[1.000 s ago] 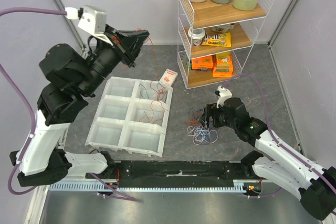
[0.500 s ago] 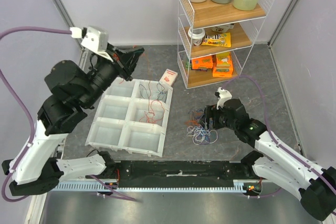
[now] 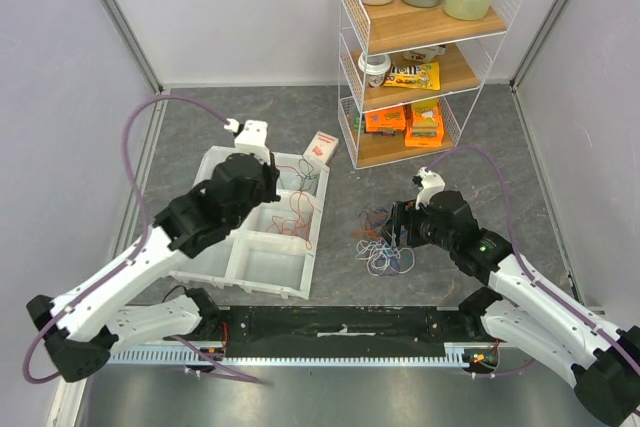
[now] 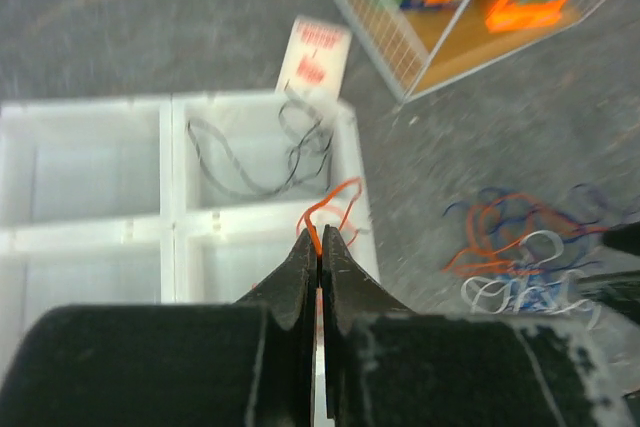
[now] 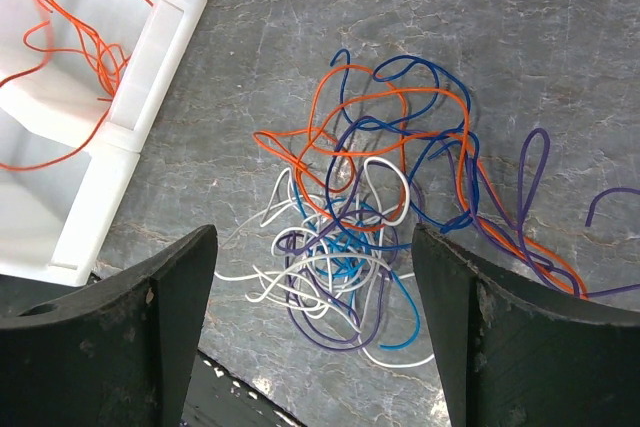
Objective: Untangle the cables
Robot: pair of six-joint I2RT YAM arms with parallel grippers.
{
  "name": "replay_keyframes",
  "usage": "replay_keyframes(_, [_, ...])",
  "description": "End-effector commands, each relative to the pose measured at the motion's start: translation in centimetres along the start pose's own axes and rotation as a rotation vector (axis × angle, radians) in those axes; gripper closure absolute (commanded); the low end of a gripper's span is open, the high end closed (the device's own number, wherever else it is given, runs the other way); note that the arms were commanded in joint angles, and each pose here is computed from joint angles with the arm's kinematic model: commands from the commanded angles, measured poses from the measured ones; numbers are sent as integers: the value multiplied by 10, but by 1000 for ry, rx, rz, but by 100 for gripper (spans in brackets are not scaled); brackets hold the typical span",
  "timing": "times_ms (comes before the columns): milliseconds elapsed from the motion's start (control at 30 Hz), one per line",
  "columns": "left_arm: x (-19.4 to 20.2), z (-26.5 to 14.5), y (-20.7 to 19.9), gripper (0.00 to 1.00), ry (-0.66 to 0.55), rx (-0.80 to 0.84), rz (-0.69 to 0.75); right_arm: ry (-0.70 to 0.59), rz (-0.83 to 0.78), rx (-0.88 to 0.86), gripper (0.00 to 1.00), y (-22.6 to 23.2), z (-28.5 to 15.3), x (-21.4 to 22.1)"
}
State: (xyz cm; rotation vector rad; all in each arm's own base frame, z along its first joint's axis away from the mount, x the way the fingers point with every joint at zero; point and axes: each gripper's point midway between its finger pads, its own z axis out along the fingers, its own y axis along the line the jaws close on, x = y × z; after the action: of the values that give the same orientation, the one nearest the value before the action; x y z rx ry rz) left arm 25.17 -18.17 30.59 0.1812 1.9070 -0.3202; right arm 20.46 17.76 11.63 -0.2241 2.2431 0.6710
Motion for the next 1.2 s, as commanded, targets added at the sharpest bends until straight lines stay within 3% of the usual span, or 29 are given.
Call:
replay_keyframes(0, [56, 32, 12, 98, 146, -83, -142, -21, 6, 4, 14, 0, 1, -4])
replay_keyframes(233, [120, 72, 28, 98, 289, -143, -239, -23, 19, -9, 14, 2, 4, -2])
replay_keyframes(467, [184, 91, 11, 99, 441, -76, -399, 16, -8, 14, 14, -6, 16, 5])
replay_keyframes(600, [208, 98, 11, 98, 474, -78, -447, 31, 1, 0, 14, -7, 19, 17])
replay_keyframes(767, [235, 98, 31, 98, 522, -199, -509, 36, -10, 4, 14, -10, 17, 21])
replay_keyframes(900, [230, 82, 47, 98, 462, -243, -500, 32, -16, -9, 14, -8, 15, 22])
replay_keyframes(1000, [219, 70, 51, 87, 426, -223, -465, 23, -27, -16, 14, -7, 14, 20])
replay_keyframes(1167, [182, 58, 26, 37, 360, -29, -434, 24, -34, -36, 13, -4, 14, 21])
